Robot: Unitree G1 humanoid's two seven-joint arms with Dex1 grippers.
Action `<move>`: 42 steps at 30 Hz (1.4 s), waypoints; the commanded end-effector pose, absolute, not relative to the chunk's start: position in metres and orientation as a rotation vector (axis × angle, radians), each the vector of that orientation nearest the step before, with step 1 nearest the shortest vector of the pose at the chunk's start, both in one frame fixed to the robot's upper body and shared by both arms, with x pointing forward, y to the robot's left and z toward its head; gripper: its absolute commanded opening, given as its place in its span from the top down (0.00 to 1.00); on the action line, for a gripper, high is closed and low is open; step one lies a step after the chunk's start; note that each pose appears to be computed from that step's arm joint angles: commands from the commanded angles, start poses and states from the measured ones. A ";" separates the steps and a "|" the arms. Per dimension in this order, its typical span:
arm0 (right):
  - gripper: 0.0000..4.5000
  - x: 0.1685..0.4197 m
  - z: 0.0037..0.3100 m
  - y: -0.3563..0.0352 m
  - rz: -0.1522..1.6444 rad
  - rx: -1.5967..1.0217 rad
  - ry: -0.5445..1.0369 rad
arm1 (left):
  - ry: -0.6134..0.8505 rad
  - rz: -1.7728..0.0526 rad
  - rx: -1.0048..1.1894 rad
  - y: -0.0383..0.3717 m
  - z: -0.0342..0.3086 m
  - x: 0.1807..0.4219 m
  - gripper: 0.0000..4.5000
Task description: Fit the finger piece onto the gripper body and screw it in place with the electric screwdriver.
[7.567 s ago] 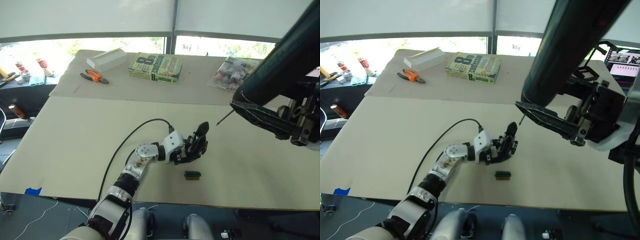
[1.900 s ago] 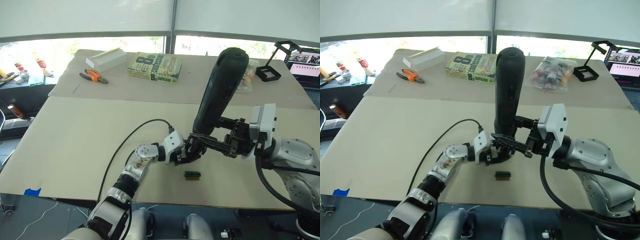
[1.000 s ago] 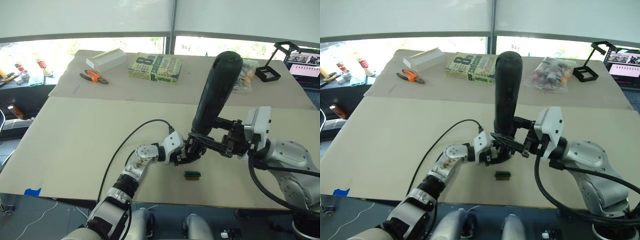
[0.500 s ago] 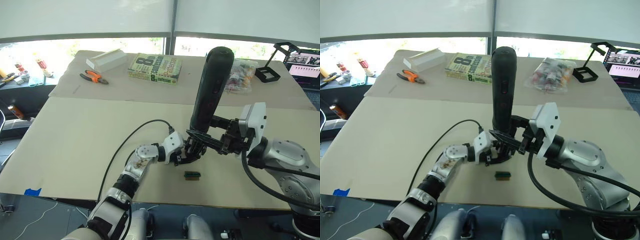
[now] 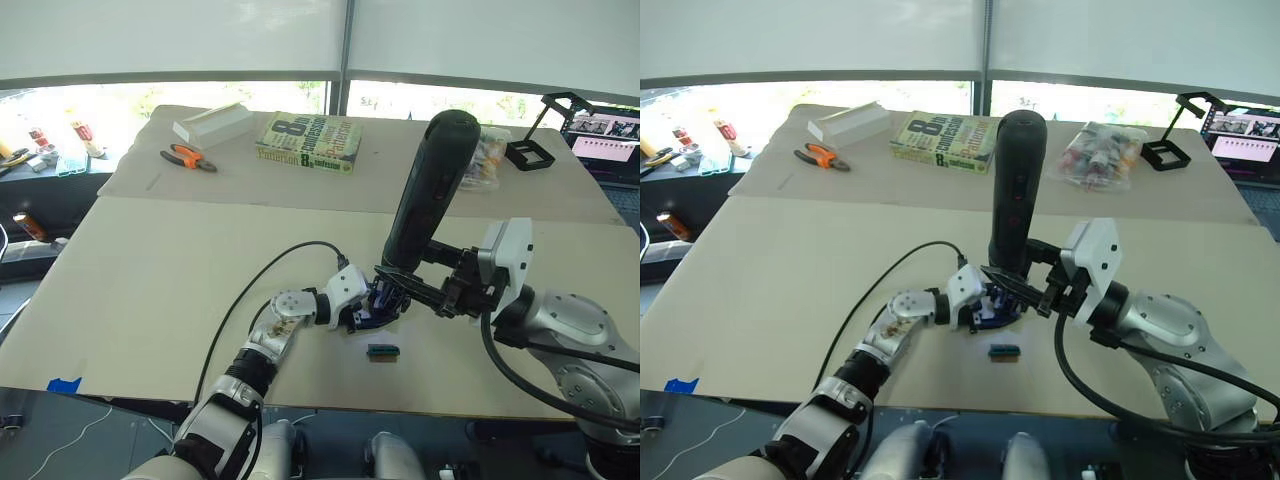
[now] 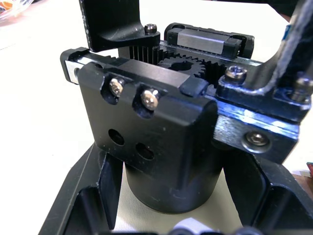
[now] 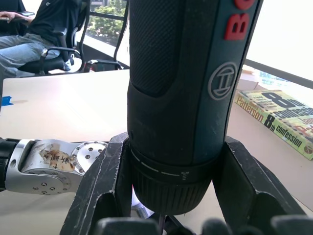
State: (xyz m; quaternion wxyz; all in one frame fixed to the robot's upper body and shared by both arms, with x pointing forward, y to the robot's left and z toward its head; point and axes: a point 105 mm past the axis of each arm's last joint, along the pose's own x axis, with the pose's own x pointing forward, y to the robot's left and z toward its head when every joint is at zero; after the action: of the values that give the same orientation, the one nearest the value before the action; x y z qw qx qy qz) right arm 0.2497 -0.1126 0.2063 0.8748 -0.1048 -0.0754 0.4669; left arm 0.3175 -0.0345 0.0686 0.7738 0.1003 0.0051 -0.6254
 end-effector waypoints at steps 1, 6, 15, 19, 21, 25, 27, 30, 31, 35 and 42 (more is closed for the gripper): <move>0.57 0.259 0.161 -0.125 0.919 -0.198 0.052 | 0.020 -1.394 0.212 -0.039 0.066 0.310 0.46; 0.57 0.262 0.163 -0.127 0.908 -0.211 0.039 | 0.020 -1.394 0.212 -0.039 0.066 0.310 0.46; 0.57 0.264 0.173 -0.126 0.914 -0.227 0.005 | 0.018 -1.393 0.208 -0.040 0.066 0.310 0.46; 0.57 0.264 0.181 -0.124 0.926 -0.236 -0.023 | 0.019 -1.392 0.207 -0.040 0.066 0.310 0.46; 0.57 0.263 0.186 -0.123 0.933 -0.239 -0.045 | 0.019 -1.392 0.208 -0.040 0.065 0.310 0.46; 0.57 0.261 0.204 -0.121 0.948 -0.252 -0.113 | 0.019 -1.390 0.210 -0.040 0.065 0.311 0.46; 0.57 0.256 0.223 -0.118 0.960 -0.260 -0.224 | 0.020 -1.386 0.213 -0.040 0.065 0.311 0.46; 0.57 0.242 0.237 -0.115 1.027 -0.295 -0.322 | 0.022 -1.382 0.218 -0.039 0.064 0.312 0.46; 0.57 0.239 0.237 -0.115 1.047 -0.309 -0.324 | 0.022 -1.380 0.219 -0.039 0.064 0.313 0.46; 0.57 0.233 0.244 -0.119 1.049 -0.285 -0.374 | 0.023 -1.372 0.224 -0.040 0.063 0.314 0.46; 0.57 0.228 0.260 -0.120 1.046 -0.267 -0.488 | 0.027 -1.362 0.233 -0.039 0.062 0.316 0.46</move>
State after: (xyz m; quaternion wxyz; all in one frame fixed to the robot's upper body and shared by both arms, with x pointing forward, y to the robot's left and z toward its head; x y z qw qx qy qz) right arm 0.2395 -0.1199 0.2347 0.8462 -0.1132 -0.1650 0.4938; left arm 0.3181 -0.0366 0.0698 0.7729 0.1017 -0.0019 -0.6263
